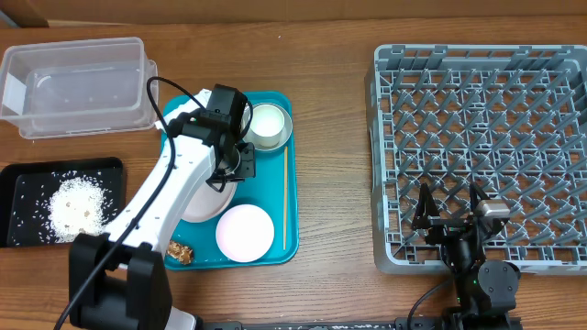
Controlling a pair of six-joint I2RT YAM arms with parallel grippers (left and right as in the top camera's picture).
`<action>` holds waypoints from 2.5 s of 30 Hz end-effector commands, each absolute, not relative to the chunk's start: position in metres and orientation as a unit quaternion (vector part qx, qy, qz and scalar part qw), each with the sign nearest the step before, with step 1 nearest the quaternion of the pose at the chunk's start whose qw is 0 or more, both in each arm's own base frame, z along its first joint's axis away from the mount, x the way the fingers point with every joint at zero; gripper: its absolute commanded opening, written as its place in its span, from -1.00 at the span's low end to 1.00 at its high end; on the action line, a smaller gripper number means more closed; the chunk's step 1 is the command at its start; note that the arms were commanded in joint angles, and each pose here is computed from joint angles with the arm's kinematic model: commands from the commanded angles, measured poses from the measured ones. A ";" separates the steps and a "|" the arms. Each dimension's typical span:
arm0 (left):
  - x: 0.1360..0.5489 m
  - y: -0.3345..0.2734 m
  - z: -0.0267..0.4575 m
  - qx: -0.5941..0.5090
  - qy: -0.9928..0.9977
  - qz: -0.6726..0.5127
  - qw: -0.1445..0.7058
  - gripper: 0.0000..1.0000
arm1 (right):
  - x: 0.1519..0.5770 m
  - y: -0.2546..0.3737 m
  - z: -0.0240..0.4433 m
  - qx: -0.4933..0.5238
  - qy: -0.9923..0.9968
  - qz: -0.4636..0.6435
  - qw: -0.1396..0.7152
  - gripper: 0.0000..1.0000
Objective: Sort waste into correct bins and load items into the dishwasher
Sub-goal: 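Return the emptied plate to the teal tray with the left gripper, then grasp the tissue and red wrapper with the left gripper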
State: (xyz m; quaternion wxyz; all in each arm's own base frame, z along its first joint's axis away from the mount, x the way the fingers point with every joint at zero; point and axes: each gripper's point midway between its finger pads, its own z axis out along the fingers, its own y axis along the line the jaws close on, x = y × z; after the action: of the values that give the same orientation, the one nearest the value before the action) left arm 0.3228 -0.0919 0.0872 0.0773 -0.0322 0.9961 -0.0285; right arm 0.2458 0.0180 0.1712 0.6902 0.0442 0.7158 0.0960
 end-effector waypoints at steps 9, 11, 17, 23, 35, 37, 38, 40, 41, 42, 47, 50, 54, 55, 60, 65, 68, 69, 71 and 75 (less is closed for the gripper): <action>0.348 -0.087 0.123 -0.042 0.992 -0.008 0.123 0.10 | 0.246 0.015 0.170 0.048 0.713 0.088 0.694 0.99; 0.361 -0.084 0.143 -0.046 0.988 0.000 0.151 0.22 | 0.246 0.015 0.170 0.048 0.713 0.088 0.694 1.00; 0.412 -0.079 0.207 -0.080 0.961 -0.020 0.263 1.00 | 0.246 0.015 0.170 0.048 0.713 0.088 0.694 1.00; 0.449 -0.058 0.241 -0.208 0.917 -0.141 0.311 0.67 | 0.246 0.015 0.170 0.048 0.713 0.088 0.694 1.00; 0.465 -0.029 0.133 -0.344 0.912 -0.141 0.173 0.68 | 0.246 0.015 0.170 0.048 0.713 0.088 0.694 1.00; 0.466 -0.029 0.115 -0.347 0.915 -0.133 0.155 0.71 | 0.246 0.015 0.170 0.048 0.713 0.088 0.694 1.00; 0.466 -0.029 0.105 -0.349 0.917 -0.129 0.145 0.75 | 0.246 0.015 0.170 0.048 0.713 0.088 0.694 1.00; 0.467 -0.028 0.088 -0.354 0.918 -0.124 0.130 0.79 | 0.246 0.015 0.170 0.048 0.713 0.088 0.694 1.00; 0.468 -0.028 0.081 -0.355 0.918 -0.122 0.126 0.79 | 0.246 0.015 0.170 0.048 0.713 0.088 0.694 1.00; 0.470 -0.027 0.074 -0.352 0.920 -0.119 0.123 0.80 | 0.246 0.015 0.170 0.048 0.713 0.088 0.694 1.00; 0.471 -0.026 0.048 -0.343 0.927 -0.105 0.108 0.84 | 0.246 0.015 0.170 0.048 0.713 0.088 0.694 1.00; 0.469 -0.022 0.037 -0.346 0.929 -0.091 0.098 0.83 | 0.246 0.015 0.170 0.048 0.713 0.088 0.694 1.00; 0.467 -0.020 0.021 -0.348 0.930 -0.078 0.088 0.82 | 0.246 0.015 0.170 0.048 0.713 0.088 0.694 1.00; 0.468 -0.020 0.020 -0.347 0.930 -0.077 0.089 0.81 | 0.246 0.015 0.170 0.048 0.713 0.088 0.694 1.00; 0.472 -0.018 0.019 -0.347 0.930 -0.075 0.098 0.61 | 0.246 0.015 0.170 0.048 0.713 0.088 0.694 1.00; 0.472 -0.015 0.019 -0.337 0.934 -0.065 0.103 -0.32 | 0.246 0.015 0.170 0.048 0.713 0.088 0.694 1.00; 0.471 -0.017 0.019 -0.326 0.938 -0.069 0.099 -0.92 | 0.246 0.015 0.170 0.048 0.713 0.088 0.694 1.00; 0.471 -0.019 0.019 -0.321 0.939 -0.075 0.096 -0.92 | 0.246 0.015 0.170 0.048 0.713 0.088 0.694 1.00; 0.470 -0.028 0.021 -0.309 0.942 -0.099 0.089 -0.92 | 0.246 0.015 0.170 0.048 0.713 0.088 0.694 1.00; 0.471 -0.046 0.036 -0.296 0.939 -0.155 0.078 -0.92 | 0.246 0.015 0.170 0.048 0.713 0.088 0.694 1.00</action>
State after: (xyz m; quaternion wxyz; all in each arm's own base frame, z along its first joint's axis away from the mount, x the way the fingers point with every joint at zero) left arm 0.4684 -0.0255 0.0226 0.0879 -0.3220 0.9373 -0.1003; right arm 0.2458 0.0181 0.1711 0.6901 0.0438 0.7160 0.0961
